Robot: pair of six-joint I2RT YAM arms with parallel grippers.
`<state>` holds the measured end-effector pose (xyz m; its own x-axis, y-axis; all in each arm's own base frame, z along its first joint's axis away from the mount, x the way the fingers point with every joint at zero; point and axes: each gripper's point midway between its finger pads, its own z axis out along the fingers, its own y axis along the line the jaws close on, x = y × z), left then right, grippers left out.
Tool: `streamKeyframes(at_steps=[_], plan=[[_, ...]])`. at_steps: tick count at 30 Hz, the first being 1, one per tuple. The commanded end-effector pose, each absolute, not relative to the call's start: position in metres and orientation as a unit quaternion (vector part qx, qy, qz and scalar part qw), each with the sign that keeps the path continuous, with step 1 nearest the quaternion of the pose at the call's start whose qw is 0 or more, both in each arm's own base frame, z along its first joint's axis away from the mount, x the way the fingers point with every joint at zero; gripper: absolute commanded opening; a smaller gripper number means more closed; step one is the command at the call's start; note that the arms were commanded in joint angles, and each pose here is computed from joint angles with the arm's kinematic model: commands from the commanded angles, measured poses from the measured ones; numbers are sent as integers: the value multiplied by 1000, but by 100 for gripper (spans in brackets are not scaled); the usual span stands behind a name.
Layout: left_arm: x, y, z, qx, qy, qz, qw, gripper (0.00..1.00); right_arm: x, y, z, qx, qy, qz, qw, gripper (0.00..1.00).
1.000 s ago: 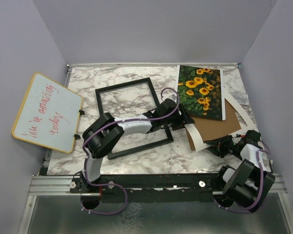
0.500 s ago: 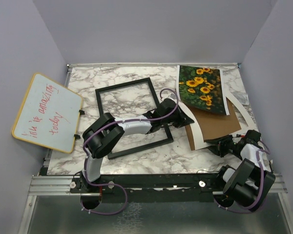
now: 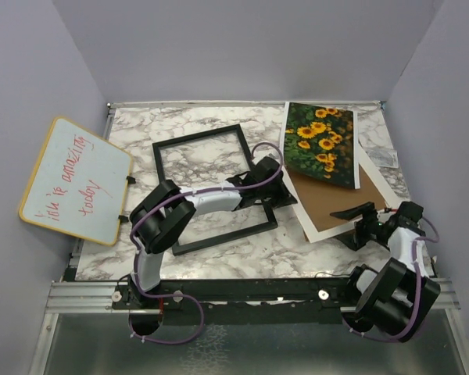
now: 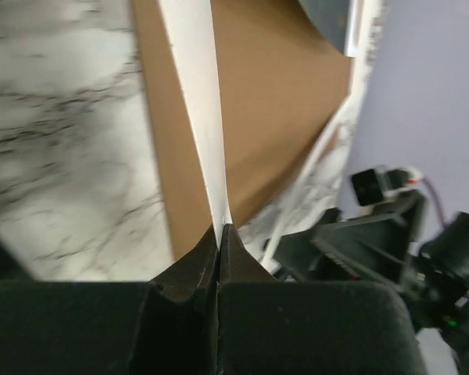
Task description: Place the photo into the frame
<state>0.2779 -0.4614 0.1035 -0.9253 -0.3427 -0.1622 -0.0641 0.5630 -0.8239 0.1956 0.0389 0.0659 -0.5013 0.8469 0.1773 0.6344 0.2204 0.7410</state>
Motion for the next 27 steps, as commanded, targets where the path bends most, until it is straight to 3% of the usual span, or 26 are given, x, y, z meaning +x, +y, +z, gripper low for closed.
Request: streamKeyframes(at_steps=[1,11,27], plan=[[276,-415,113,-83,914,-360,169,0,203,26,78,468,786,368,169,77],[273,-324,154,-66,932,-281,220,0,217,-1,98,447,807,310,229,77],[324,-245,316,78,877,-242,408,0,252,23,152,303,832,341,314,78]])
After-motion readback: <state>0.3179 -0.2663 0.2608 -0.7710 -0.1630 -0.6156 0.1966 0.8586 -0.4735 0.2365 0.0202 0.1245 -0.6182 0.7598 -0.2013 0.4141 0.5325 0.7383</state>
